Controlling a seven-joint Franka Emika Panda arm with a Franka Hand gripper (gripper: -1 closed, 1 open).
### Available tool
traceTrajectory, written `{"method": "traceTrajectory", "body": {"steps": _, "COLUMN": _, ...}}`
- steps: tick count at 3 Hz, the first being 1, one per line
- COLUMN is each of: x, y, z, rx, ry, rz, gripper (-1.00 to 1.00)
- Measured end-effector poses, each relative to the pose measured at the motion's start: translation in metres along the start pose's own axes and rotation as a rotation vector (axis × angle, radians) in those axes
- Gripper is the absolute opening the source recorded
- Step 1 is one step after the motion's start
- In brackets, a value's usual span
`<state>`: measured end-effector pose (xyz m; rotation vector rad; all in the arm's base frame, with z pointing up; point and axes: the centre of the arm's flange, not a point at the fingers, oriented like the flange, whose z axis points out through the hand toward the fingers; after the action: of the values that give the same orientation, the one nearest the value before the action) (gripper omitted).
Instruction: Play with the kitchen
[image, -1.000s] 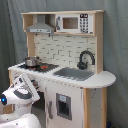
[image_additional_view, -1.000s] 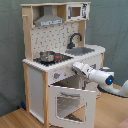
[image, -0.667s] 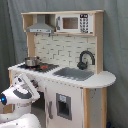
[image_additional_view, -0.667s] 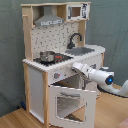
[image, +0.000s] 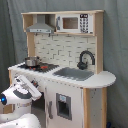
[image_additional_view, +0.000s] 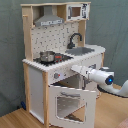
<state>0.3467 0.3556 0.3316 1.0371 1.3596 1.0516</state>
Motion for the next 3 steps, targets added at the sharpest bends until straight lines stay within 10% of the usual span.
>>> {"method": "traceTrajectory", "body": {"steps": 3, "x": -0.001, "y": -0.0008, "z": -0.0001, "rx": 0.002, "ry": -0.003, "rz": -0.336, "gripper": -1.0}}
